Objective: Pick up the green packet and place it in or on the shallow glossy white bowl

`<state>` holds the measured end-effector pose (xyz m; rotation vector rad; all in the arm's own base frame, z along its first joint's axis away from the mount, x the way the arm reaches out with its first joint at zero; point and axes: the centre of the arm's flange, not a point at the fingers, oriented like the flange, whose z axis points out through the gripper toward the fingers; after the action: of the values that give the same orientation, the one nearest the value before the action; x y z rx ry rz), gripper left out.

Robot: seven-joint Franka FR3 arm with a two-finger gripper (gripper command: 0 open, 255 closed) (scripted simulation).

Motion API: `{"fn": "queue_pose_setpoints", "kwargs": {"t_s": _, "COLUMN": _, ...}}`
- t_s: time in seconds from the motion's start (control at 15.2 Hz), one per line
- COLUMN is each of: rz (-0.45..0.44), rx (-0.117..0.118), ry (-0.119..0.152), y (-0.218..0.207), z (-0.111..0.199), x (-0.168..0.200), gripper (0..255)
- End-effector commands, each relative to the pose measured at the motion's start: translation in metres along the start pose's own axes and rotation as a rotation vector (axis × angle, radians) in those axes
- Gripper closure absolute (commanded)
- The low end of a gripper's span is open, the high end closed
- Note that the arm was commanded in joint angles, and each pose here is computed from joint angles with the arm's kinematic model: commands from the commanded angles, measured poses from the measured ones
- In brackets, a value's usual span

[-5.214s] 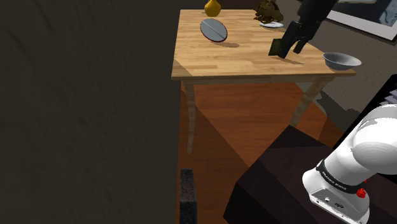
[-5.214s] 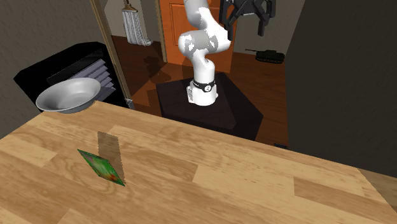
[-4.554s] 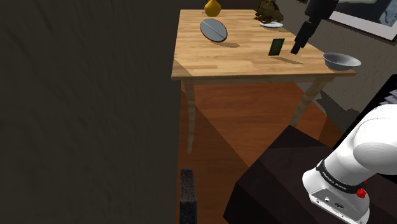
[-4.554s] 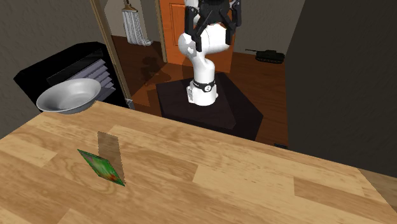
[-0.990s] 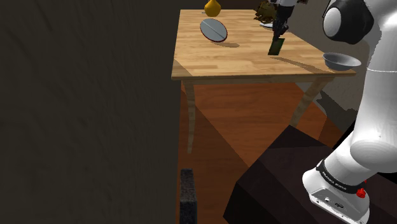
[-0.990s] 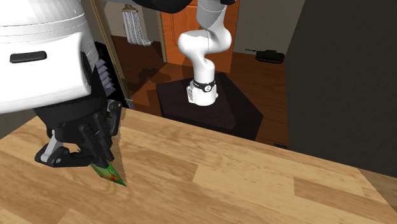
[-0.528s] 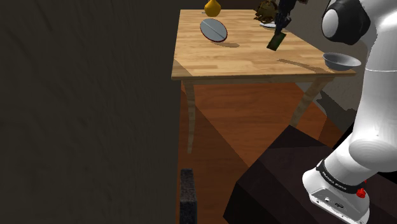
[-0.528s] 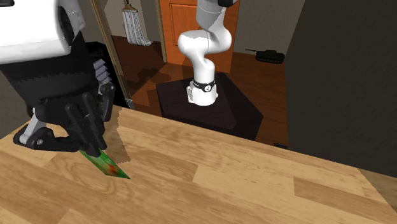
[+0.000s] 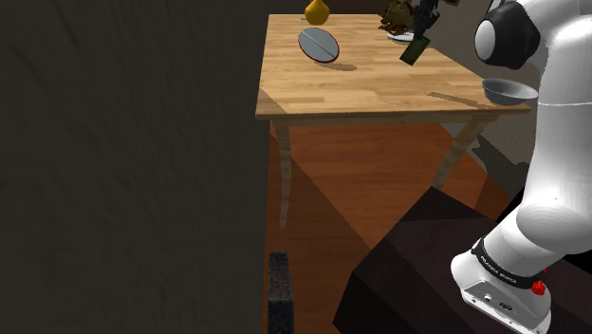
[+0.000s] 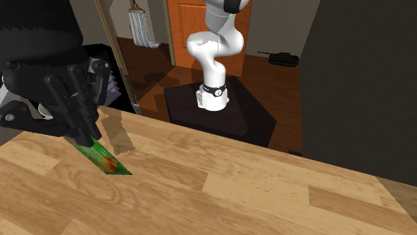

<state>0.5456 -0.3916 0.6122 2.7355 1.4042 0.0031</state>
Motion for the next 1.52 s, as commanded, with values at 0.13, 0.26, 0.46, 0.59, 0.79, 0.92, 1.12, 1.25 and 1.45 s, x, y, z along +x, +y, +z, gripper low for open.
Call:
{"fn": "queue_pose_setpoints", "kwargs": {"t_s": 0.13, "rz": 0.0, "rx": 0.001, "ry": 0.0, "y": 0.001, "z": -0.022, "x": 0.0, "gripper": 255}}
{"fn": "queue_pose_setpoints", "kwargs": {"t_s": 0.26, "rz": 0.0, "rx": 0.001, "ry": 0.0, "y": 0.002, "z": -0.032, "x": -0.001, "gripper": 255}}
{"fn": "queue_pose_setpoints", "kwargs": {"t_s": 0.46, "rz": 0.0, "rx": 0.001, "ry": 0.0, "y": 0.003, "z": -0.043, "x": -0.001, "gripper": 255}}
{"fn": "queue_pose_setpoints", "kwargs": {"t_s": 0.59, "rz": 0.0, "rx": 0.001, "ry": 0.0, "y": -0.012, "z": -0.048, "x": -0.022, "gripper": 255}}
{"fn": "queue_pose_setpoints", "kwargs": {"t_s": 0.79, "rz": 0.0, "rx": 0.001, "ry": 0.0, "y": -0.034, "z": -0.054, "x": -0.055, "gripper": 255}}
{"fn": "queue_pose_setpoints", "kwargs": {"t_s": 0.92, "rz": 0.0, "rx": 0.001, "ry": 0.0, "y": -0.049, "z": -0.059, "x": -0.076, "gripper": 255}}
{"fn": "queue_pose_setpoints", "kwargs": {"t_s": 1.12, "rz": 0.0, "rx": 0.001, "ry": 0.0, "y": -0.071, "z": -0.066, "x": -0.108, "gripper": 255}}
{"fn": "queue_pose_setpoints", "kwargs": {"t_s": 1.25, "rz": 0.0, "rx": 0.001, "ry": 0.0, "y": -0.085, "z": -0.07, "x": -0.13, "gripper": 255}}
{"fn": "queue_pose_setpoints", "kwargs": {"t_s": 1.45, "rz": 0.0, "rx": 0.001, "ry": 0.0, "y": -0.107, "z": -0.077, "x": -0.162, "gripper": 255}}
